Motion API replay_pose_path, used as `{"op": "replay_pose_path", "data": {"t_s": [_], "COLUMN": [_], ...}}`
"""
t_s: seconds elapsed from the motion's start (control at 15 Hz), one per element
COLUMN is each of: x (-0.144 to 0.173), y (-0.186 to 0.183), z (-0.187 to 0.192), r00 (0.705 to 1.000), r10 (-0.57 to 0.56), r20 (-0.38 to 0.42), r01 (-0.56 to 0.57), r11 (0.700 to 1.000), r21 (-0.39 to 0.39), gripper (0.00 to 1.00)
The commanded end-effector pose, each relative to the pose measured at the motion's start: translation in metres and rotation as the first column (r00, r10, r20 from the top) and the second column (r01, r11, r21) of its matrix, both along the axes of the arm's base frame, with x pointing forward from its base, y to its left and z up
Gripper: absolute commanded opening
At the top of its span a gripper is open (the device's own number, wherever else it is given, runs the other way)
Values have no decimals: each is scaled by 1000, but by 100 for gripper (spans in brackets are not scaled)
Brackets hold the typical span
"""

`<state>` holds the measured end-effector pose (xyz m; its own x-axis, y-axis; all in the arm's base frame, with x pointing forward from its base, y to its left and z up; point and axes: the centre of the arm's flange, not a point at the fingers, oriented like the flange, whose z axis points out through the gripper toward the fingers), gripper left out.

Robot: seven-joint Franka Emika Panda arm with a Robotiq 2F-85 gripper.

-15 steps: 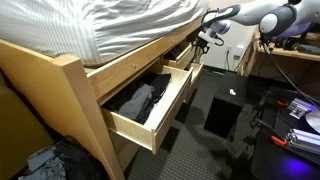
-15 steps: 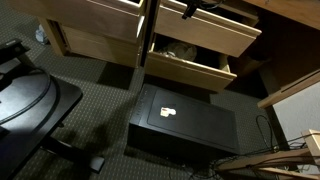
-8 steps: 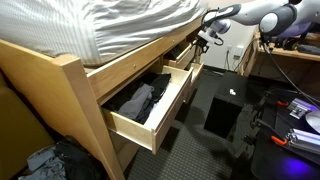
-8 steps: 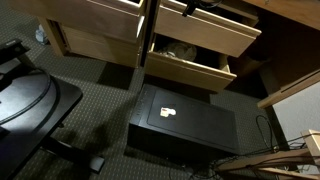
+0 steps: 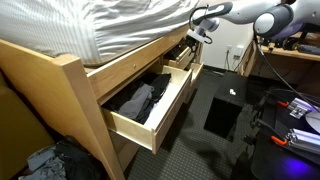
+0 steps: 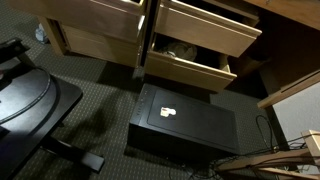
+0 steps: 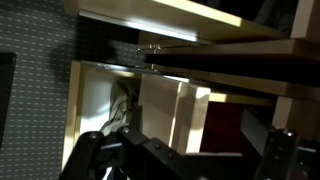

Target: Open the top right drawer and close the top left drawer.

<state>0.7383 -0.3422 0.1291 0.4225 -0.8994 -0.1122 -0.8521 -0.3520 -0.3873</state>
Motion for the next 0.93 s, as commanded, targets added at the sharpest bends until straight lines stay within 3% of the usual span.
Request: {"op": "replay_pose_path", "data": {"t_s": [0.0, 0.27, 0.53, 0.87], "x": [2, 3, 38, 37], "y": [8, 16, -20, -38], "z": [-4, -12, -46, -53], "r00": [1000, 999, 991, 985], "r10": [9, 18, -55, -121], "r20": [-18, -39, -120, -121], "r01": [-9, -19, 64, 132], "r11": [1000, 1000, 995, 988], "r21": [-2, -4, 75, 84], "gripper": [100, 100, 100, 100]}}
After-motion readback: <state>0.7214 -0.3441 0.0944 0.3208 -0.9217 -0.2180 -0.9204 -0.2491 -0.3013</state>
